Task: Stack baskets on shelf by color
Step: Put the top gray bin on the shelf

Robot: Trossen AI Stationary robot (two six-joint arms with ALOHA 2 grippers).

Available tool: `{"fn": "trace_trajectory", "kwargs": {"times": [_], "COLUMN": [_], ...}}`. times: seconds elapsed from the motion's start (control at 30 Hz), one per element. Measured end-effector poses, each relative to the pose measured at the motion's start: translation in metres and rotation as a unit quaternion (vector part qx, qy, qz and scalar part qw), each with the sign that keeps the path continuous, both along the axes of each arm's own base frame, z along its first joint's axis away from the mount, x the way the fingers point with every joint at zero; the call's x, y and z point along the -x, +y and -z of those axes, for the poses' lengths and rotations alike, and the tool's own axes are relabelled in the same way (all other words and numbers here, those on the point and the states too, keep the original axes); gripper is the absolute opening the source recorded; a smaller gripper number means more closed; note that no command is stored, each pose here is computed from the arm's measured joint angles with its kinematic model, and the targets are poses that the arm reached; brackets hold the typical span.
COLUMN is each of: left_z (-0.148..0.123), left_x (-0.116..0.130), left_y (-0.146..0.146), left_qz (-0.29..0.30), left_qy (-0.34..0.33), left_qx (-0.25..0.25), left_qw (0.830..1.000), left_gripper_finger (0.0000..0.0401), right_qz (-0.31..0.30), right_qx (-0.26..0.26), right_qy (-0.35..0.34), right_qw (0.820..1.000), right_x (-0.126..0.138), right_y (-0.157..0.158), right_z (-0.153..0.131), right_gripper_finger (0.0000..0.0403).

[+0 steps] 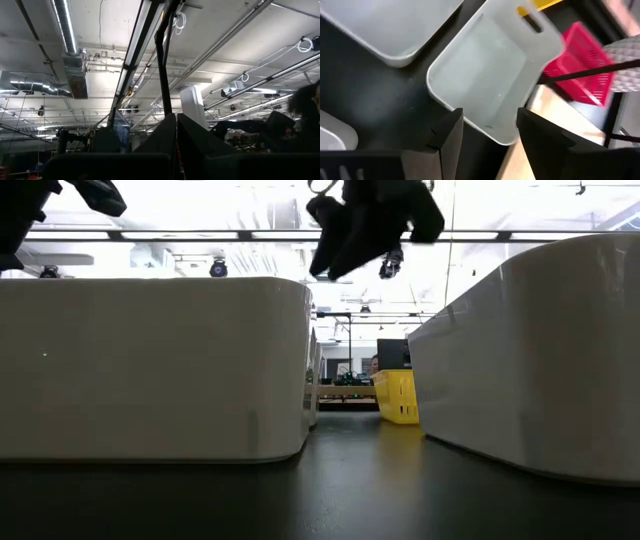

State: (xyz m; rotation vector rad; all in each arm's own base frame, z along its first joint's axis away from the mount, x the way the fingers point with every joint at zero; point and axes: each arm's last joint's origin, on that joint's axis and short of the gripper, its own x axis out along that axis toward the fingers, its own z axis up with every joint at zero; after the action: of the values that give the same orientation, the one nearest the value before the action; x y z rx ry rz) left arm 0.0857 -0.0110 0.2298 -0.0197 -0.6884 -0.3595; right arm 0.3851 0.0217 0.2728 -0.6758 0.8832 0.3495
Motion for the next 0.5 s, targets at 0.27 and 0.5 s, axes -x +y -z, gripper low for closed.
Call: {"fn": "trace_trajectory", "kwargs": {"times": [0.27,0.5], "left_z": [0.0,0.0], "left_x": [0.0,0.0], "left_y": [0.0,0.0], "left_qz": [0.0,0.0], "left_qy": [0.0,-0.001], "left_qx": [0.0,0.0], "left_qw": [1.0,1.0], "left_gripper_finger": [0.0,0.0], "right_qz": [-0.04,-0.076], "right_qx": [0.025,0.053], "right_qy": [0.043,0.073], "right_qw": [0.998,0.993], "right_x": [-0.013,-0.024], "right_y": [0.001,0.001], "right_z": [0.032,0.061], "right_gripper_finger": [0.018,0.018]}}
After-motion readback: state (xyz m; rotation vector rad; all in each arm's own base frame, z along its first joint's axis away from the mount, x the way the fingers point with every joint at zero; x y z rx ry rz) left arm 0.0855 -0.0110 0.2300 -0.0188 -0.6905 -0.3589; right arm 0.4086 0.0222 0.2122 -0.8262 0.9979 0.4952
